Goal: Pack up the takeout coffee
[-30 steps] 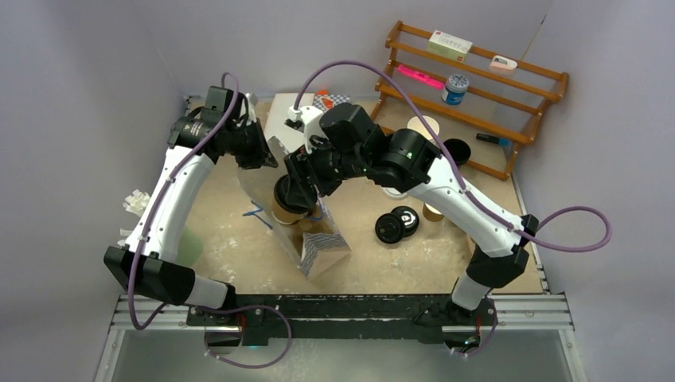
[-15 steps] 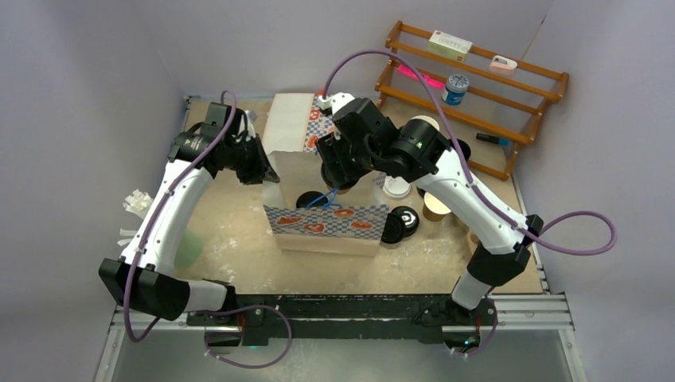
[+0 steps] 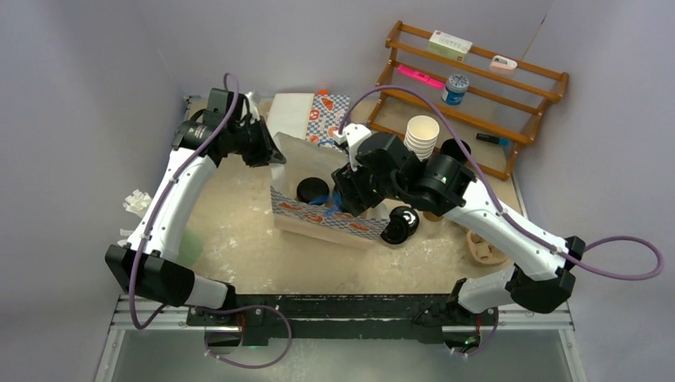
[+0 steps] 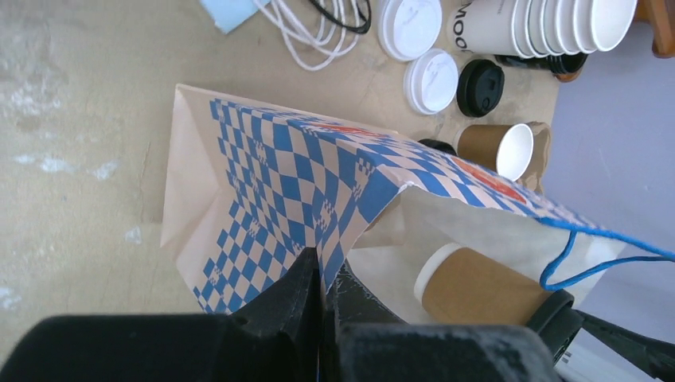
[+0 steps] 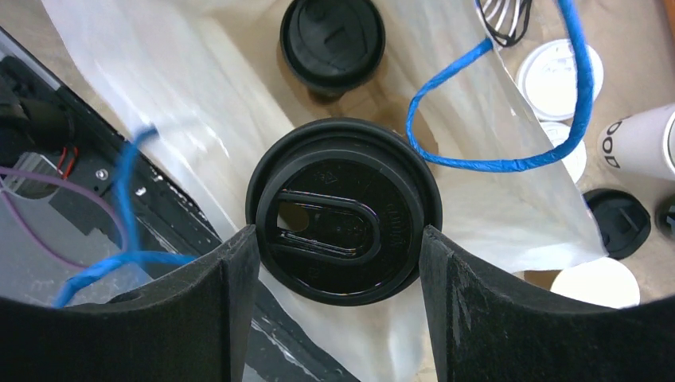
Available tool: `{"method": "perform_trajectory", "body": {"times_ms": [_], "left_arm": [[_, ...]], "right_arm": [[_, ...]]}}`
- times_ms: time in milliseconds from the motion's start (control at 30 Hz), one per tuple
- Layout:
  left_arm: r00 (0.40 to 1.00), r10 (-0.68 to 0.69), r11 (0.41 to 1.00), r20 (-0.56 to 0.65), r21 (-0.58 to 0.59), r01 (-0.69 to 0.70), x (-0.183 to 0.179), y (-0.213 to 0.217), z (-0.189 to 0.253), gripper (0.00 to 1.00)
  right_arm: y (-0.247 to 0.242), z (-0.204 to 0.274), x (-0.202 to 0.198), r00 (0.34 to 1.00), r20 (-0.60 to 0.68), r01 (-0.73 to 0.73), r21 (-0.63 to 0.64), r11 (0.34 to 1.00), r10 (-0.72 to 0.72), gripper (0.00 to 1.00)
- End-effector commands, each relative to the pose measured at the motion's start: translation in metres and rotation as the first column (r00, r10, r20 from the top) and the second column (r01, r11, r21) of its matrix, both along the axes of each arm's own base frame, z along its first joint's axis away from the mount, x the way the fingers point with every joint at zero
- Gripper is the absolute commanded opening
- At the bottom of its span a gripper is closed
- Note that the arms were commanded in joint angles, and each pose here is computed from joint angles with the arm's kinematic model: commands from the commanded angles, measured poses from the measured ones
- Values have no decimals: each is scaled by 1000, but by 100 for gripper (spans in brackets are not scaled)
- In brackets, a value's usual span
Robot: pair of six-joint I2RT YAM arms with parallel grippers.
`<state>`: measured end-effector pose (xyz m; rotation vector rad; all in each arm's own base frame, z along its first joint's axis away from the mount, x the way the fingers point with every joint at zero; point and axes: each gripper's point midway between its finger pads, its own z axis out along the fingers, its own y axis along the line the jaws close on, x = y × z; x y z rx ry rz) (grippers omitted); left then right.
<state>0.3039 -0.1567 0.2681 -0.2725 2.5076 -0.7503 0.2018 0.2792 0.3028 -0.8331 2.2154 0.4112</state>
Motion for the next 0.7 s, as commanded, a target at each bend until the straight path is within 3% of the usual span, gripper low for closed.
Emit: {"method": "perform_trajectory", "body": {"times_ms": [0,233,367,667], "left_arm": [[979,-77,997,187,-8,79,33,-9,37,0],[936,-227,974,269,46,223,58,-21,53,0],[906,-272,962,325,66,265,64,-25,64,0],[831,-353,934,430,108,341,70,-32,85,0]], "right_arm": [[-4,7,3,997,76,-11,46,999,8,25],[30,0,0,987,111,-124,82,989,114,25],[55,-5,-5,972,149,-186,31,982,179,25],[19,-29,12,980,192,-21,-145,989,49,22]]}}
